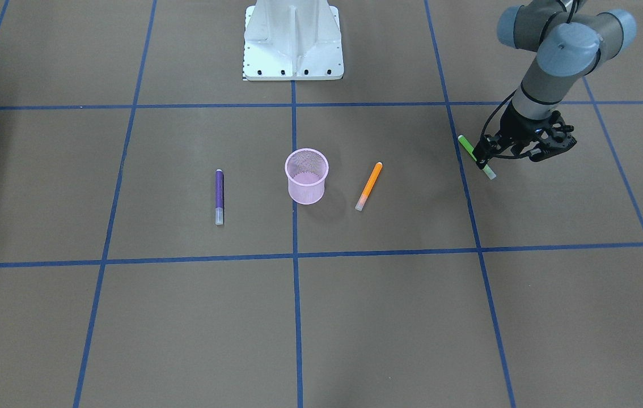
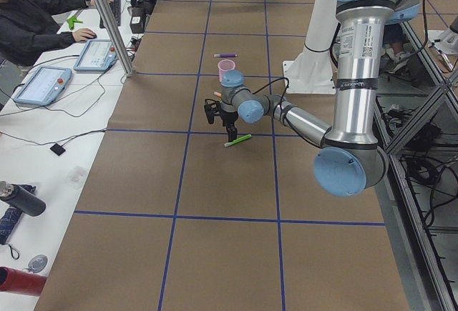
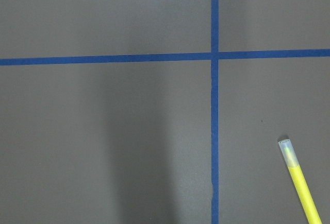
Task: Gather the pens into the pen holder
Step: 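Reach the left gripper down to the green marker and grasp it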
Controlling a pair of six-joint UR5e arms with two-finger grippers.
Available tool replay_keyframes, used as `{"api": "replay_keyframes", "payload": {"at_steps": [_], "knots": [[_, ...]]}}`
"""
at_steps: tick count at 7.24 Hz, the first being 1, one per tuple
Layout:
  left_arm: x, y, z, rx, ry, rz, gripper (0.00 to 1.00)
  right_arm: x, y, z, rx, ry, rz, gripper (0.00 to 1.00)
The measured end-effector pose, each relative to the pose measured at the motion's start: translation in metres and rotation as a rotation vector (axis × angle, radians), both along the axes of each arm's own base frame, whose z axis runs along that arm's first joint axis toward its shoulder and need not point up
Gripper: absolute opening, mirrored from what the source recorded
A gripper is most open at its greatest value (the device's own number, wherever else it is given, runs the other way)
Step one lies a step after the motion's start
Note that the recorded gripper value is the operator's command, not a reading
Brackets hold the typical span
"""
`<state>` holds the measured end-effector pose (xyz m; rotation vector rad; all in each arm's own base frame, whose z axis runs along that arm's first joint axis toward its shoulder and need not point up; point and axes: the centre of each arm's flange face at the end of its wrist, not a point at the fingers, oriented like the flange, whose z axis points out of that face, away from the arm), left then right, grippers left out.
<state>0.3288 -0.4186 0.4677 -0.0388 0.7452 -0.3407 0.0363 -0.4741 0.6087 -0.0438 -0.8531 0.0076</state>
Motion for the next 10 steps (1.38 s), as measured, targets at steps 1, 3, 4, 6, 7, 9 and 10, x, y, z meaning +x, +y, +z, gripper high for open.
{"api": "replay_keyframes", "payload": {"at_steps": [1, 3, 4, 6, 7, 9, 10], "knots": [[0.006, -0.003, 0.003, -0.002, -0.007, 0.003, 0.82, 0.0, -0.001, -0.001, 0.001, 0.0, 0.001, 1.0], [0.013, -0.002, 0.008, -0.006, -0.014, 0.015, 0.73, 0.0, -0.001, -0.001, 0.002, 0.0, 0.001, 1.0], [0.016, 0.0, 0.01, -0.008, -0.017, 0.022, 0.7, 0.0, -0.002, -0.002, 0.002, 0.0, 0.002, 1.0], [0.023, 0.005, 0.014, -0.012, -0.023, 0.038, 0.67, 0.0, -0.002, -0.002, 0.0, 0.0, 0.002, 1.0], [0.027, 0.007, 0.017, -0.015, -0.027, 0.047, 0.64, 0.0, -0.002, -0.001, 0.0, 0.0, 0.002, 1.0], [0.03, 0.008, 0.022, -0.019, -0.034, 0.055, 0.56, 0.0, -0.002, -0.001, -0.001, 0.0, 0.002, 1.0], [0.031, 0.008, 0.023, -0.02, -0.036, 0.056, 0.52, 0.0, -0.002, -0.001, -0.001, 0.0, 0.002, 1.0]]}}
